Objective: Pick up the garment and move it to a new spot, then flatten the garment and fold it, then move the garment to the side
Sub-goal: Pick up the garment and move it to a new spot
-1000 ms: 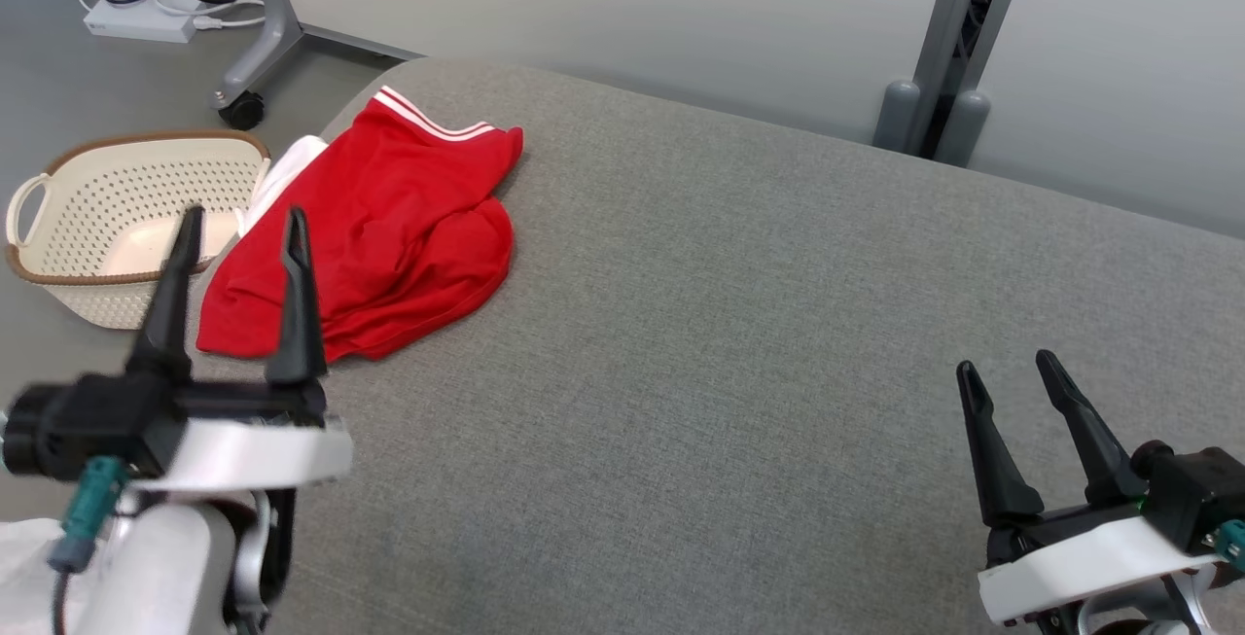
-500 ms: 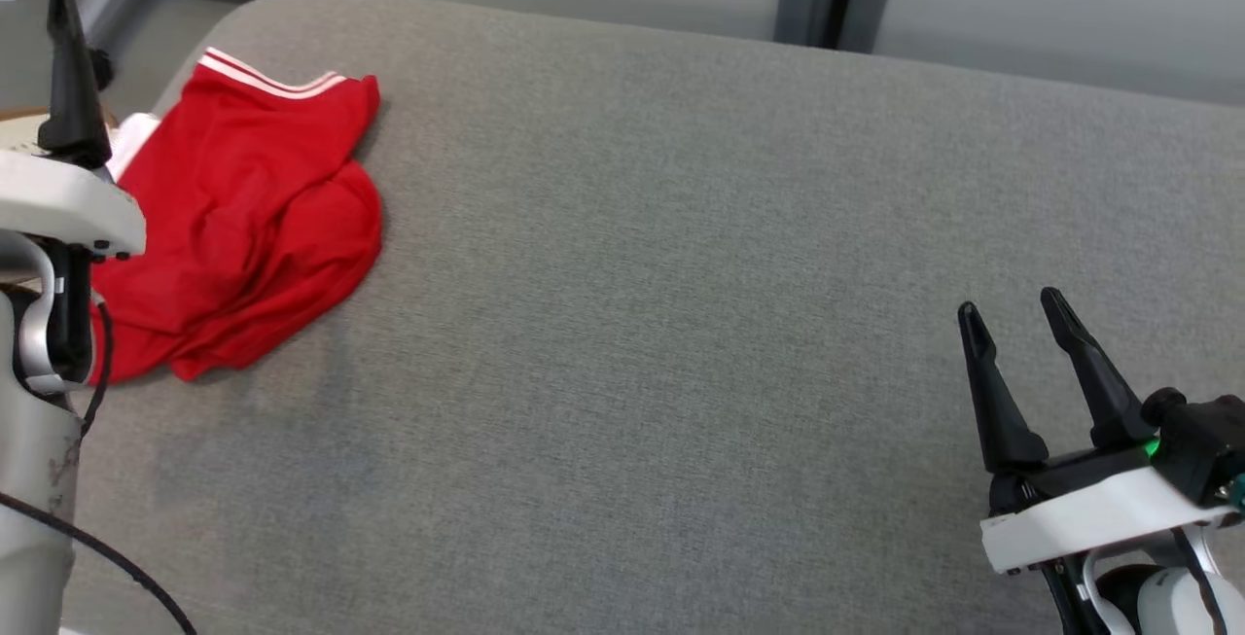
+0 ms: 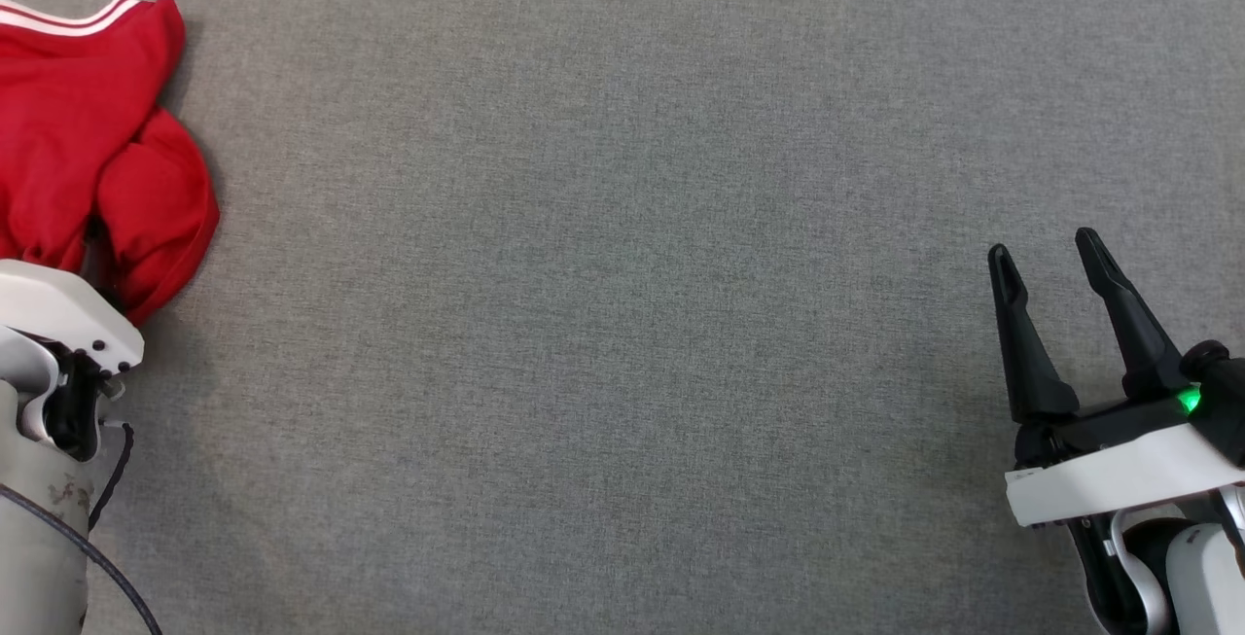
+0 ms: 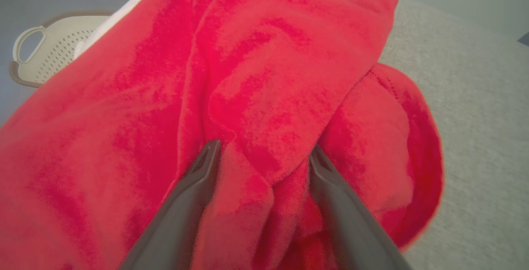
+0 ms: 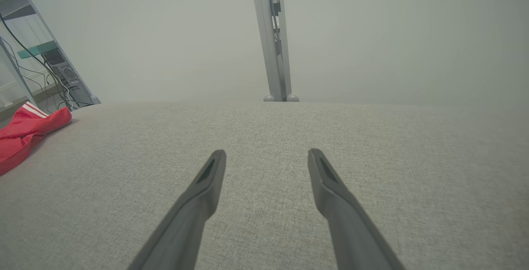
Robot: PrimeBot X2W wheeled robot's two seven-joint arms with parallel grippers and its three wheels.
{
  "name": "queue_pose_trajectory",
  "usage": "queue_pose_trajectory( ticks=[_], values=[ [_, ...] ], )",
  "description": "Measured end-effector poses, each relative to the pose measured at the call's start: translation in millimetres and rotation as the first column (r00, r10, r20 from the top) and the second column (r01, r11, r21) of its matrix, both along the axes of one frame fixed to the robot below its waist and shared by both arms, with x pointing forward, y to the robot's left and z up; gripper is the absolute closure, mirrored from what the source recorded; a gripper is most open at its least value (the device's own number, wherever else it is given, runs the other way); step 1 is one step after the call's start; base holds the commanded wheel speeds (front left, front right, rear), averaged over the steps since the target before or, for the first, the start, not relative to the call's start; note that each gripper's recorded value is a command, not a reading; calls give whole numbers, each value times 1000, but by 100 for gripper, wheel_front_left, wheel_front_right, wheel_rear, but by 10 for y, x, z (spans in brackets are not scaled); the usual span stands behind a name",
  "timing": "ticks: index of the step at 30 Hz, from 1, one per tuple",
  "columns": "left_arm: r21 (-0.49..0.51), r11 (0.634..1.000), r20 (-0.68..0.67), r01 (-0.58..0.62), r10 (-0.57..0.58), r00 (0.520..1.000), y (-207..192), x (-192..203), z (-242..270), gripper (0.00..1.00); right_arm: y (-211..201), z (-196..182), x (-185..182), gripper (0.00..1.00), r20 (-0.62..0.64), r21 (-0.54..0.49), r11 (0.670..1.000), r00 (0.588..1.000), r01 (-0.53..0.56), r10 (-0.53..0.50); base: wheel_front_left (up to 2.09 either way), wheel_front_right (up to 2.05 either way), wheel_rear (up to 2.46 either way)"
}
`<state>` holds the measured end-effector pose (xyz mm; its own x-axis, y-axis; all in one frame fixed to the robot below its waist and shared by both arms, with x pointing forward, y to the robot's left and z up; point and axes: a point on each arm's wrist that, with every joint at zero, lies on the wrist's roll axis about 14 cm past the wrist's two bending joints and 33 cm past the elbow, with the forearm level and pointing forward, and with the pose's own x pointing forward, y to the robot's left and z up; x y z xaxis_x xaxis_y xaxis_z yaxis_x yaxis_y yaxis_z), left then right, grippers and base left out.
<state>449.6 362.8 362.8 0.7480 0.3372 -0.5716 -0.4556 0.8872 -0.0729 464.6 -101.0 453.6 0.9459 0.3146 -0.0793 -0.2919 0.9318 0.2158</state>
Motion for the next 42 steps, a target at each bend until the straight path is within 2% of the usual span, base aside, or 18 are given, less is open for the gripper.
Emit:
queue_pose_trajectory(
  ticks=[2, 3, 4, 5, 6, 10, 16, 18, 21, 25, 29, 33, 36, 40, 42],
  values=[
    [-10, 1000, -21, -13, 13, 1000, 1, -35, -67, 0, -3, -17, 4, 0, -3, 0, 1000, 1000, 1, -1, 0, 0, 0],
    [-13, 1000, -35, -21, 20, 999, 12, -61, -102, 8, -3, -25, 13, 0, -4, 0, 1000, 1000, 1, -1, 0, 0, 0],
    [-16, 1000, -34, -26, 26, 999, 22, -67, -103, 59, 3, -21, 23, 0, -2, 0, 1000, 1000, -1, 1, 0, 0, 0],
    [-14, 999, -12, -39, 39, 999, 45, -52, -68, 95, 10, -2, 39, 0, 5, 1, 1000, 1000, -3, 3, 0, 0, 0],
    [-5, 999, 6, -41, 41, 999, 67, -36, -25, 100, 13, 16, 49, 0, 10, 1, 1000, 1000, -4, 4, 0, 0, 0],
    [84, 996, 157, -34, 21, 987, 207, 116, 352, 100, 32, 56, 41, 0, 18, -1, 1000, 1000, -10, 11, 0, 0, 0],
    [211, 977, 379, 21, -102, 920, 77, 477, 1147, 100, 76, 241, -15, 0, 58, 7, 1000, 998, -18, 17, 0, 0, 0],
    [253, 967, 458, 40, -156, 875, -61, 594, 1483, 100, 76, 290, -64, 0, 66, 11, 1000, 998, -15, 15, 0, 0, 0],
    [312, 947, 583, 71, -250, 773, -382, 702, 2015, 100, 55, 383, -119, 0, 82, 17, 1000, 997, -6, 5, 0, 0, 0],
    [322, 938, 647, 128, -317, 694, -889, 600, 2134, 100, -36, 437, -230, 0, 86, 19, 1000, 996, 22, -23, 0, 0, 0],
    [327, 916, 695, 233, -400, 597, -1561, 504, 2217, 100, -190, 501, -310, 0, 98, 22, 997, 993, 68, -69, 0, 0, 0],
    [306, 876, 701, 374, -473, 534, -2229, 342, 2086, 100, -358, 520, -385, 0, 97, 27, 992, 988, 120, -122, 0, 0, 0],
    [262, 840, 682, 476, -510, 524, -2614, 238, 1911, 100, -492, 523, -437, 0, 96, 32, 986, 982, 161, -163, 0, 0, 0],
    [197, 757, 650, 623, -577, 495, -3174, 126, 1670, 100, -659, 492, -492, 0, 90, 33, 977, 973, 212, -214, 0, 0, 0],
    [163, 703, 633, 693, -613, 473, -3452, 58, 1548, 100, -740, 492, -502, 0, 93, 34, 971, 966, 237, -239, 0, 0, 0]
  ],
)
